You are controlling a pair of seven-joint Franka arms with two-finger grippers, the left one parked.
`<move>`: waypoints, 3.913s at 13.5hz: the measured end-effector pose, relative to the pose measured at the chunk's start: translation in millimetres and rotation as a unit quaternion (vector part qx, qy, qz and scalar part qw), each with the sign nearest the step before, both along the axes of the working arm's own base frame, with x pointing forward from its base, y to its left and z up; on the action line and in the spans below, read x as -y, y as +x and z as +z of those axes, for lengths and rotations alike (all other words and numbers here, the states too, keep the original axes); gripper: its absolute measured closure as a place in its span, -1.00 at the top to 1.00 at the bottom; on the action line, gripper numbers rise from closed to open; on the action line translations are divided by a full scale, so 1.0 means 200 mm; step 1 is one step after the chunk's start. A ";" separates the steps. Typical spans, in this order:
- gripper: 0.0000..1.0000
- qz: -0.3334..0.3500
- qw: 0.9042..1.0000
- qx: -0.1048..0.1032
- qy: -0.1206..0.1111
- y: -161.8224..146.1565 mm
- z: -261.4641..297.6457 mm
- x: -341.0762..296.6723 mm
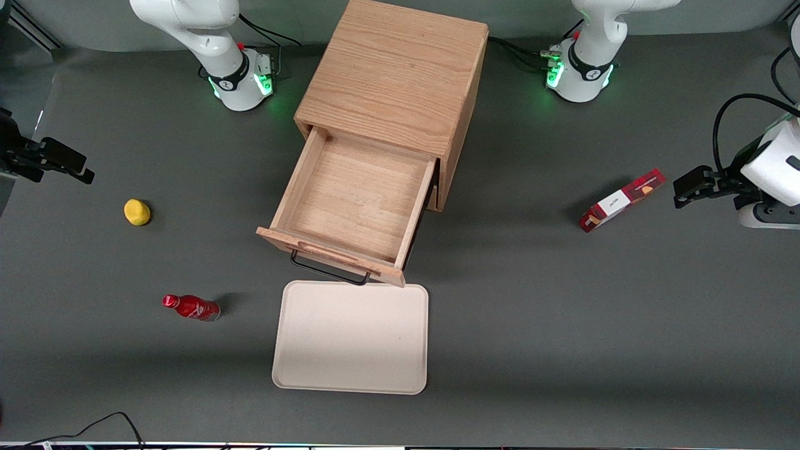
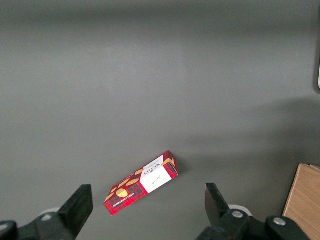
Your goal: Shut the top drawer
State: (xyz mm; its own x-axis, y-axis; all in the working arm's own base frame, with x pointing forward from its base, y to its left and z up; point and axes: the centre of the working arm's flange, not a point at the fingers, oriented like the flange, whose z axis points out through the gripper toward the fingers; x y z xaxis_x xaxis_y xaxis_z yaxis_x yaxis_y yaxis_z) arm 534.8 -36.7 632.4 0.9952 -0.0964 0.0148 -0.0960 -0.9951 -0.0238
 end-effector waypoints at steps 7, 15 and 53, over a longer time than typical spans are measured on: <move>1.00 0.005 1.000 -0.003 -0.014 0.02 -0.02 -0.01; 1.00 0.032 0.999 -0.007 -0.010 0.49 -0.22 -0.13; 1.00 0.425 0.888 -0.061 0.164 0.87 -1.21 -1.52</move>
